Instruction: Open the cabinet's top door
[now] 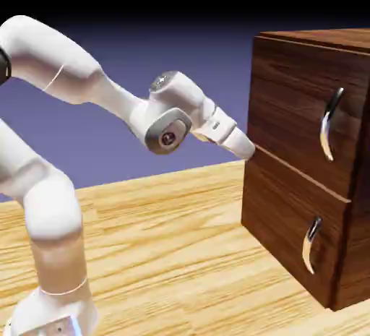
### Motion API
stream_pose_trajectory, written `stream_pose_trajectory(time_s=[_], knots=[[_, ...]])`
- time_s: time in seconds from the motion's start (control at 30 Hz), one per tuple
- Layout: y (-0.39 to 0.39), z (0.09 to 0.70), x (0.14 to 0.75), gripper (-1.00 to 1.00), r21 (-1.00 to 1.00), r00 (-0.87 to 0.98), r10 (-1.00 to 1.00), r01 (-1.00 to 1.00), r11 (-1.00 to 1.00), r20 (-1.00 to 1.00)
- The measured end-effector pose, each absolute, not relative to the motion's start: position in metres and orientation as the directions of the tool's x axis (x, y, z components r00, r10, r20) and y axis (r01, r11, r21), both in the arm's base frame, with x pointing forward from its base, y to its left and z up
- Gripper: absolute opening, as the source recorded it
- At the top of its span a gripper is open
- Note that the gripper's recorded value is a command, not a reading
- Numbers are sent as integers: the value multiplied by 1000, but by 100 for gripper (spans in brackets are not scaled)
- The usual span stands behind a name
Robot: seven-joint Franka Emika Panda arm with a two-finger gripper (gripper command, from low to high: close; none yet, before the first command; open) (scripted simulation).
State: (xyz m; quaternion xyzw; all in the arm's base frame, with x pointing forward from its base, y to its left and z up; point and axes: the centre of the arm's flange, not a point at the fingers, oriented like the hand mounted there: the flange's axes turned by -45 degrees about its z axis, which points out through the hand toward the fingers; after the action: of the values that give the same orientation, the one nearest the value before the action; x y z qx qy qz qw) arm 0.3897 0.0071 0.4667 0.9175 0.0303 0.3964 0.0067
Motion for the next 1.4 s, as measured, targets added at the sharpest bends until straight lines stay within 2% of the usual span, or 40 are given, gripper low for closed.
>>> stream_pose_trajectory(time_s=[0.73, 1.07, 1.4], knots=[[8, 584, 370, 0, 98, 400, 130, 102, -990, 907], [-21, 604, 363, 0, 96, 270, 116, 87, -992, 956], [-62, 600, 367, 0, 75, 156, 84, 64, -995, 984]])
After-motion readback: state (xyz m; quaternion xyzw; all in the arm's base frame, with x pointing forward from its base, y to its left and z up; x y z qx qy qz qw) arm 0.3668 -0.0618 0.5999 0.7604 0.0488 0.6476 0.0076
